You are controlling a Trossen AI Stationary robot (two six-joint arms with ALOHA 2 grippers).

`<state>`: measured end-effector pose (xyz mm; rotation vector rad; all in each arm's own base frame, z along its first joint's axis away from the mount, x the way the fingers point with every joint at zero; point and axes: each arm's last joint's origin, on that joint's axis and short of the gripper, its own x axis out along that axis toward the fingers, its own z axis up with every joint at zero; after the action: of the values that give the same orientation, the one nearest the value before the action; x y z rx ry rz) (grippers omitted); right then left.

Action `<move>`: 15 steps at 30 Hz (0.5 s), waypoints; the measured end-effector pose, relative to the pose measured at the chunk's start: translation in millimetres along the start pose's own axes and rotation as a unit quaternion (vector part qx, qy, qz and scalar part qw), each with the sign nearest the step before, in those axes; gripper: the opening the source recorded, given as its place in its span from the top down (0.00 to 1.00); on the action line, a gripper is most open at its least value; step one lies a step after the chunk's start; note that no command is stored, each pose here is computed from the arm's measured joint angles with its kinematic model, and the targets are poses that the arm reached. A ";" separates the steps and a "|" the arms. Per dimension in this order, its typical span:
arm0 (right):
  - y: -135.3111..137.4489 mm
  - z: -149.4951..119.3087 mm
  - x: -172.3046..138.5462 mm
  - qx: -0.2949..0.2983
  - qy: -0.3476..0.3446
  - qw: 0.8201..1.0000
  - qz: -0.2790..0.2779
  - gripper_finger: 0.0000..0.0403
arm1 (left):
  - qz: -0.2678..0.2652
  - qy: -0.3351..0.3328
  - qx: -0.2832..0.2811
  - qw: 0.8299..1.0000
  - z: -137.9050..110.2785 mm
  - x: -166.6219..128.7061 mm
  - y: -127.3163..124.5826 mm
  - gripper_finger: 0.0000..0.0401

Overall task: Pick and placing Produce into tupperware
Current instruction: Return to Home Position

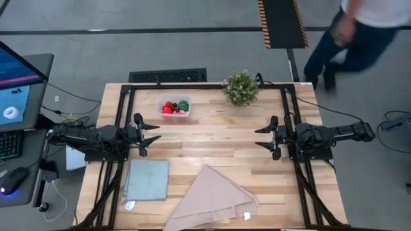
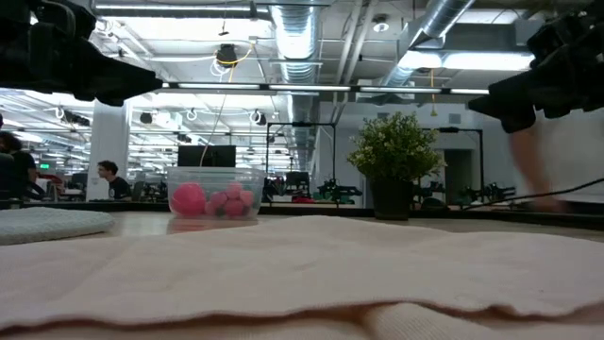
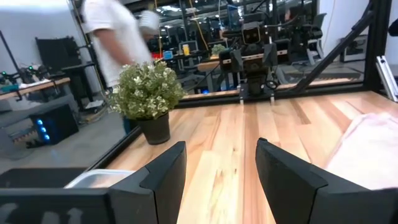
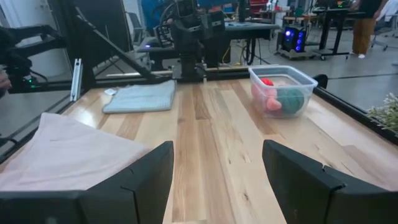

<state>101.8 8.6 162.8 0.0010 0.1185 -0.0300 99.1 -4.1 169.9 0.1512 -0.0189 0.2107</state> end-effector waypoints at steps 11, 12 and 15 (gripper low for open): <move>0.0 0.0 0.0 0.000 0.000 1.000 0.000 0.33 | -0.001 0.000 -0.011 1.000 -0.2 0.0 -0.1 0.54; 0.0 -0.2 0.0 0.000 0.000 1.000 0.000 0.33 | -0.001 0.000 -0.014 1.000 -0.3 0.0 -0.1 0.54; 0.0 -0.2 0.0 0.000 0.000 1.000 0.000 0.33 | -0.002 0.000 -0.019 1.000 -0.2 0.0 -0.1 0.54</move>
<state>101.8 8.6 162.6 0.0013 0.1192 -0.0301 99.1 -4.2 169.7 0.1141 -0.0223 0.2072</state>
